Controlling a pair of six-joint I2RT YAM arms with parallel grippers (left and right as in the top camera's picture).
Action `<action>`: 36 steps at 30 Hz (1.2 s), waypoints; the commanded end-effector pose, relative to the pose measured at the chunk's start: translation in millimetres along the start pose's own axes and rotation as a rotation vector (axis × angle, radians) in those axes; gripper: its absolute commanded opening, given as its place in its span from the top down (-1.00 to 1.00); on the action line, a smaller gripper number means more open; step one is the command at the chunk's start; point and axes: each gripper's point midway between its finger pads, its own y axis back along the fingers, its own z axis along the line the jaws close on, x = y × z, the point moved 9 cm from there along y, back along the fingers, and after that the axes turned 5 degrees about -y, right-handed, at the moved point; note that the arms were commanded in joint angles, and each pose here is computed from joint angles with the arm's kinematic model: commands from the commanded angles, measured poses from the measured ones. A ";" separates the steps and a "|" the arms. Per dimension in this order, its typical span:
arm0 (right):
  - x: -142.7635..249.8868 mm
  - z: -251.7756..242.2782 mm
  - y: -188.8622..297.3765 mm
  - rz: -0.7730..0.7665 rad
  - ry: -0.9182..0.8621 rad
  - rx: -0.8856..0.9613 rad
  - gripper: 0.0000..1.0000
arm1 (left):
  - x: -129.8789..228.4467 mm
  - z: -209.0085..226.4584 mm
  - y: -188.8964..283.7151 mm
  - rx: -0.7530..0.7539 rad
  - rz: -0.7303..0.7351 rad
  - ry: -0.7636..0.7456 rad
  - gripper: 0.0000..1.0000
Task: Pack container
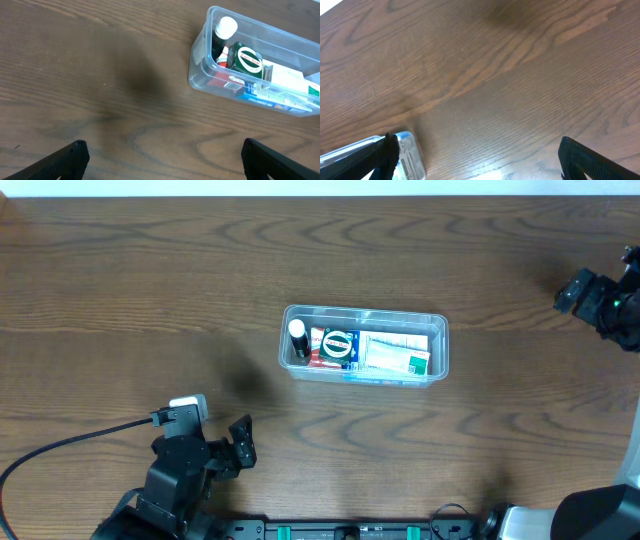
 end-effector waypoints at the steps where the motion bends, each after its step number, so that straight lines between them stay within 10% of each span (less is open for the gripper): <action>1: -0.6 0.1 2.4 -0.007 -0.010 -0.002 -0.99 | -1.5 1.2 0.2 -0.019 -0.013 0.010 -0.96; 24: -0.6 0.1 2.4 -0.007 -0.010 -0.001 -0.99 | -6.2 20.3 -50.8 -0.046 -0.571 -0.056 -0.96; 36: -0.6 0.1 2.4 -0.007 -0.010 -0.002 -0.99 | 9.0 22.7 -60.3 0.059 -0.591 -0.187 -0.96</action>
